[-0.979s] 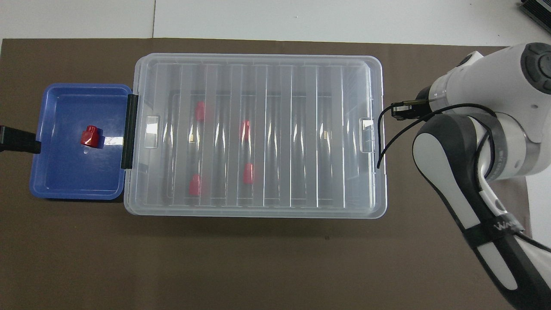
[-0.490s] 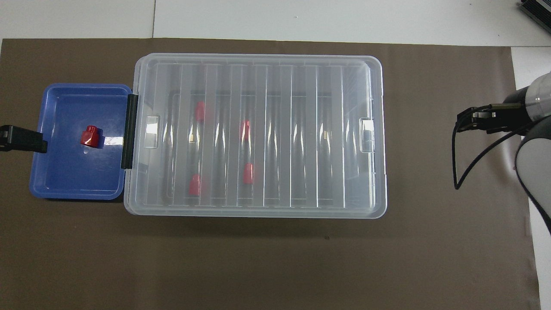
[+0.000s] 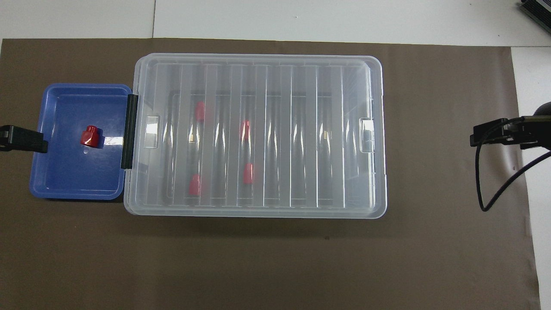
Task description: Place red block in blue tray from box
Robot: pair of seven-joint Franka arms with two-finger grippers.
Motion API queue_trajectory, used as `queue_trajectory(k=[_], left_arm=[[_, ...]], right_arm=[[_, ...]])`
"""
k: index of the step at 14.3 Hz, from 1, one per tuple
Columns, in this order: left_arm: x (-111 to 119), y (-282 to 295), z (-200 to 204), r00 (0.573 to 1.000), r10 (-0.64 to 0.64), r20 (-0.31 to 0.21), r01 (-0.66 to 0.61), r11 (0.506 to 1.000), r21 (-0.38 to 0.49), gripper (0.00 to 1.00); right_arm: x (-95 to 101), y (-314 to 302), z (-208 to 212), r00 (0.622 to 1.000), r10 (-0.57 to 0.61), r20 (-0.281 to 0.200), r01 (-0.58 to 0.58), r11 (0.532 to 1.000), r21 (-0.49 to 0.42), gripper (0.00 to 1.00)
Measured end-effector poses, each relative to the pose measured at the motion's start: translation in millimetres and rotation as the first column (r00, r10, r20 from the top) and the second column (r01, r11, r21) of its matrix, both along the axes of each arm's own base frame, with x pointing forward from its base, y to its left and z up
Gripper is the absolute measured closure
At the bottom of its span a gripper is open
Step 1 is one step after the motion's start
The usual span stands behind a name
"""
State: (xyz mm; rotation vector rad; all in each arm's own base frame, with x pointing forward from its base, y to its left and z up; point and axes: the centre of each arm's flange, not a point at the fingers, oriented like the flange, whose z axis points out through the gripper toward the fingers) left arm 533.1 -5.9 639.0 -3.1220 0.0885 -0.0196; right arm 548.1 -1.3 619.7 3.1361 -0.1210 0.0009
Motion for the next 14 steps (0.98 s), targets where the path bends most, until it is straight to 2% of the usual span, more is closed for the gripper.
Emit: queue_trajectory(k=[4, 14], left_arm=[[0.0, 0.0, 0.0, 1.0, 0.0, 0.0, 0.0, 1.0, 0.0, 0.0], [0.2, -2.5, 0.2, 1.0, 0.0, 0.003, 0.0, 1.0, 0.0, 0.0]], right_arm=[[-2.8, 0.2, -8.1, 0.999, 0.0, -0.034, 0.0, 1.0, 0.0, 0.0], [-3.4, 0.1, -7.2, 0.999, -0.001, -0.033, 0.001, 1.0, 0.0, 0.0]])
